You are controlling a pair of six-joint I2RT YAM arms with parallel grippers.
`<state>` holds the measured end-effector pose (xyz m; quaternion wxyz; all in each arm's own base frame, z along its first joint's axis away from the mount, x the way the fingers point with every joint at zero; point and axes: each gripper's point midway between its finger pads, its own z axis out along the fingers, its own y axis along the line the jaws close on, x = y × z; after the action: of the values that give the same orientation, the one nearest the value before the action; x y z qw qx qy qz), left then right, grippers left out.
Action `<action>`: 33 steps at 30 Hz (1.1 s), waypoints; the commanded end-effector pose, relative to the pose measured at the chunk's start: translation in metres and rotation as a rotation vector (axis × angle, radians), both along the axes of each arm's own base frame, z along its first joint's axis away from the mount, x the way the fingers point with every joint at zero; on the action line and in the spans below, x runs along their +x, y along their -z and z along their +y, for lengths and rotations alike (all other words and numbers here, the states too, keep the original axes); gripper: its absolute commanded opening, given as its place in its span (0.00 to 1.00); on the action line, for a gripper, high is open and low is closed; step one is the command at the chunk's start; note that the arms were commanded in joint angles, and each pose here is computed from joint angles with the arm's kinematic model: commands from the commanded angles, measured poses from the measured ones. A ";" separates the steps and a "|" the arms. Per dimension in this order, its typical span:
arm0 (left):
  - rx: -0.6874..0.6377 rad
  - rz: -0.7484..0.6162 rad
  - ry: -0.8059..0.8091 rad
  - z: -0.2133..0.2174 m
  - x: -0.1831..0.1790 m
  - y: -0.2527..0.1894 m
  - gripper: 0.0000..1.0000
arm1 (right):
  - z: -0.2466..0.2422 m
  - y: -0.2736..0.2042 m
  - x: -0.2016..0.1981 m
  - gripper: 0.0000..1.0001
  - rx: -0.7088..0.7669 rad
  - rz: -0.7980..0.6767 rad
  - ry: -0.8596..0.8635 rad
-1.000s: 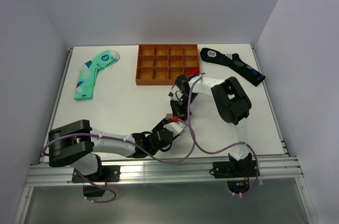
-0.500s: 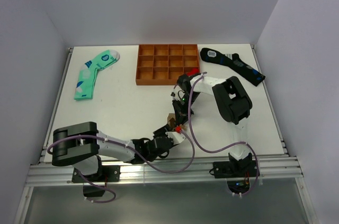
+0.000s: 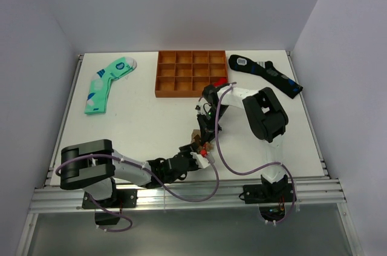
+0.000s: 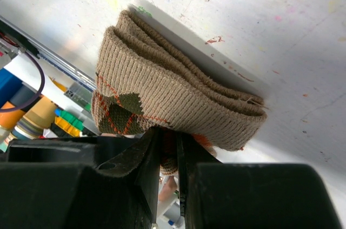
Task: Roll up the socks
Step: Roll the sock at the center of the board.
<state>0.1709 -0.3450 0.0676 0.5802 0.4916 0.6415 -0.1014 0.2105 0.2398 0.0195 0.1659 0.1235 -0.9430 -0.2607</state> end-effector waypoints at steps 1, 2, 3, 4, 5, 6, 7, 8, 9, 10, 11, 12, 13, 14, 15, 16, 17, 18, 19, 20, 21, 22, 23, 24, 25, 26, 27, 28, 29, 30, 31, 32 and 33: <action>-0.020 0.013 0.094 -0.017 -0.005 0.001 0.58 | -0.064 0.064 0.034 0.05 -0.318 -0.231 -0.120; -0.005 0.017 0.097 -0.018 -0.005 0.005 0.58 | -0.064 0.064 0.033 0.05 -0.316 -0.232 -0.120; 0.002 0.022 0.106 -0.019 -0.005 0.008 0.58 | -0.064 0.063 0.034 0.05 -0.316 -0.233 -0.118; 0.009 0.023 0.103 -0.019 -0.004 0.009 0.58 | -0.064 0.063 0.033 0.05 -0.314 -0.232 -0.118; 0.022 0.014 0.104 -0.019 -0.002 0.011 0.58 | -0.063 0.063 0.033 0.05 -0.311 -0.232 -0.117; 0.020 0.008 0.105 -0.019 -0.001 0.009 0.58 | -0.063 0.062 0.034 0.05 -0.309 -0.236 -0.118; 0.021 0.005 0.105 -0.019 0.000 0.009 0.58 | -0.063 0.062 0.033 0.05 -0.308 -0.235 -0.118; 0.025 -0.009 0.105 -0.019 0.002 0.008 0.58 | -0.063 0.062 0.034 0.05 -0.307 -0.234 -0.117; 0.029 -0.013 0.104 -0.018 0.004 0.009 0.58 | -0.063 0.063 0.033 0.04 -0.308 -0.232 -0.118; 0.031 -0.037 0.106 -0.019 0.007 0.005 0.58 | -0.063 0.063 0.034 0.04 -0.309 -0.233 -0.120; 0.035 -0.046 0.100 -0.019 0.009 0.005 0.58 | -0.063 0.064 0.033 0.04 -0.308 -0.232 -0.118; 0.038 -0.055 0.096 -0.018 0.011 0.004 0.58 | -0.063 0.065 0.033 0.04 -0.309 -0.229 -0.120; 0.033 -0.062 0.096 -0.018 0.012 0.002 0.58 | -0.063 0.065 0.033 0.04 -0.311 -0.229 -0.121; 0.037 -0.053 0.109 -0.019 0.011 0.004 0.58 | -0.063 0.065 0.032 0.04 -0.309 -0.226 -0.120; 0.035 -0.048 0.097 -0.019 0.017 0.003 0.58 | -0.063 0.065 0.032 0.04 -0.308 -0.224 -0.120; 0.035 -0.051 0.095 -0.019 0.019 0.003 0.58 | -0.062 0.065 0.033 0.04 -0.306 -0.228 -0.120; 0.038 -0.063 0.094 -0.019 0.021 0.003 0.58 | -0.062 0.065 0.033 0.04 -0.305 -0.226 -0.120; 0.037 -0.067 0.092 -0.019 0.025 0.002 0.58 | -0.062 0.064 0.033 0.04 -0.306 -0.228 -0.120; 0.035 -0.067 0.097 -0.020 0.026 0.000 0.58 | -0.063 0.065 0.032 0.04 -0.305 -0.226 -0.121; 0.052 -0.061 0.105 -0.021 0.028 0.003 0.58 | -0.063 0.064 0.032 0.04 -0.306 -0.228 -0.120; 0.061 -0.057 0.111 -0.020 0.032 0.004 0.58 | -0.063 0.065 0.033 0.04 -0.307 -0.229 -0.120; 0.062 -0.061 0.111 -0.021 0.034 0.003 0.58 | -0.063 0.065 0.032 0.04 -0.306 -0.225 -0.120; 0.072 -0.060 0.124 -0.022 0.035 0.004 0.58 | -0.063 0.065 0.032 0.04 -0.305 -0.226 -0.121; 0.089 -0.045 0.137 -0.021 0.037 0.008 0.58 | -0.063 0.065 0.032 0.04 -0.304 -0.228 -0.121; 0.092 -0.038 0.146 -0.022 0.038 0.009 0.58 | -0.063 0.065 0.033 0.04 -0.305 -0.228 -0.121; 0.096 -0.035 0.149 -0.021 0.038 0.008 0.59 | -0.063 0.065 0.033 0.04 -0.307 -0.227 -0.120; 0.102 -0.031 0.146 -0.021 0.040 0.009 0.58 | -0.063 0.066 0.033 0.04 -0.306 -0.227 -0.121; 0.110 -0.022 0.159 -0.020 0.037 0.011 0.58 | -0.063 0.066 0.032 0.04 -0.308 -0.226 -0.122; 0.117 -0.015 0.164 -0.020 0.036 0.012 0.58 | -0.063 0.065 0.033 0.04 -0.307 -0.228 -0.121; 0.121 -0.011 0.168 -0.019 0.035 0.014 0.59 | -0.063 0.065 0.032 0.04 -0.307 -0.227 -0.120; 0.134 0.000 0.180 -0.018 0.032 0.019 0.59 | -0.063 0.065 0.032 0.04 -0.307 -0.226 -0.121; 0.150 0.007 0.188 -0.018 0.031 0.023 0.59 | -0.063 0.065 0.032 0.04 -0.307 -0.228 -0.121; 0.157 0.011 0.188 -0.018 0.031 0.026 0.59 | -0.063 0.065 0.032 0.03 -0.308 -0.227 -0.120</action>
<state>0.1983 -0.3602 0.0458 0.5360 0.5765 0.6063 -0.1129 0.2129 0.2348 0.0191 0.1611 0.1230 -0.9456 -0.2546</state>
